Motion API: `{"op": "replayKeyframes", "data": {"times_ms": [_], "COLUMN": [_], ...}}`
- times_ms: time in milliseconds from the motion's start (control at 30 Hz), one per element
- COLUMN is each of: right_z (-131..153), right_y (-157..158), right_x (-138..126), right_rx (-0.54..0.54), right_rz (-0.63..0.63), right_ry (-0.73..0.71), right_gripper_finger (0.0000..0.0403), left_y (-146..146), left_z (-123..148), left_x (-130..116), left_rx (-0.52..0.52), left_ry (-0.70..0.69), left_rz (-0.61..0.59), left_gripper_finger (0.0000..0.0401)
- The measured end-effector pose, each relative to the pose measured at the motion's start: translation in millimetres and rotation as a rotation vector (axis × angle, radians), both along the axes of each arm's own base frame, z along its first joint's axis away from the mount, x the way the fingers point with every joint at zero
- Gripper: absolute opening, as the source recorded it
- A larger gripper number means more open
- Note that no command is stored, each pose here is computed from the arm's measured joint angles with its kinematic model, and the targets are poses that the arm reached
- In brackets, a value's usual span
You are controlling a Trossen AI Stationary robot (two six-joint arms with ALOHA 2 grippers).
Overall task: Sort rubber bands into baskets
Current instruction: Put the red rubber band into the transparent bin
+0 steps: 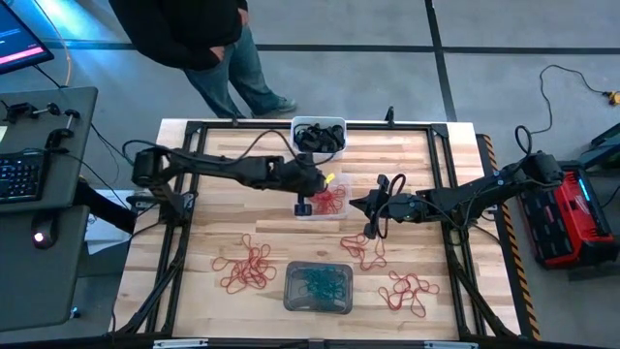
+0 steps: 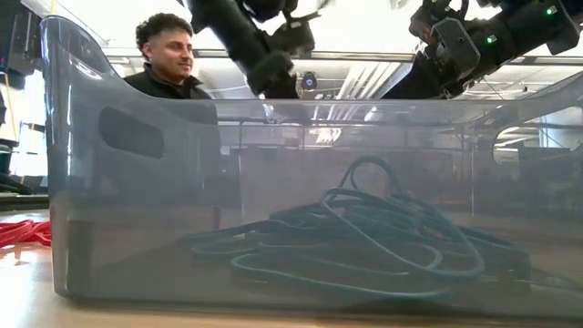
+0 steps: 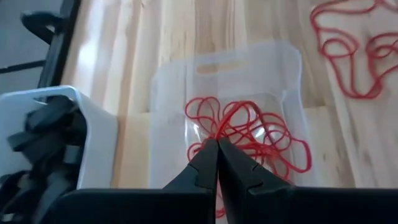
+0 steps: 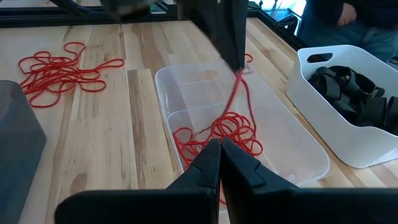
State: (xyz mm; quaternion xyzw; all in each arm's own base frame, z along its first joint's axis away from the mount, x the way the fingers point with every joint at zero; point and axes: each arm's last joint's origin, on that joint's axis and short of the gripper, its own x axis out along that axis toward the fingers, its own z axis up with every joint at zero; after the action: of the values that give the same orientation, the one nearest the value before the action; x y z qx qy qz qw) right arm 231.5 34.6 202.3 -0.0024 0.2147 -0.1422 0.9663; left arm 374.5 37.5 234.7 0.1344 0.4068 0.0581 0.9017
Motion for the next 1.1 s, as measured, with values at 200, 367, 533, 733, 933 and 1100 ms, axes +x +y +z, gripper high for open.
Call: {"op": "replayKeyframes", "data": {"times_ms": [200,367,533,733,933,1100], "right_z": [-1,-1,-1,-1,-1,-1], "right_y": [0,0,0,0,0,0], "right_x": [0,0,-1,-1,-1,-1], "right_rx": [-0.001,-0.002,-0.003,-0.003,-0.002,-0.002], "right_rz": [0.000,0.000,0.000,0.000,0.000,0.000], "right_ry": [0.007,0.010,0.014,0.015,0.015,0.016], "right_gripper_finger": [0.0000,0.0000,0.0000,0.0000,0.0000,0.0000], "left_y": [1,2,2,2,1,-6], "left_z": [-27,-44,-47,-39,-32,-22], "left_x": [10,16,18,18,17,9], "left_rx": [-0.005,-0.008,0.004,-0.017,-0.051,0.012], "left_ry": [0.058,0.087,0.086,0.040,0.014,-0.052], "left_rz": [0.001,0.002,0.014,0.043,0.030,0.063], "left_gripper_finger": [0.0000,0.0000,0.0009,0.0061,0.0113,0.0074]}}
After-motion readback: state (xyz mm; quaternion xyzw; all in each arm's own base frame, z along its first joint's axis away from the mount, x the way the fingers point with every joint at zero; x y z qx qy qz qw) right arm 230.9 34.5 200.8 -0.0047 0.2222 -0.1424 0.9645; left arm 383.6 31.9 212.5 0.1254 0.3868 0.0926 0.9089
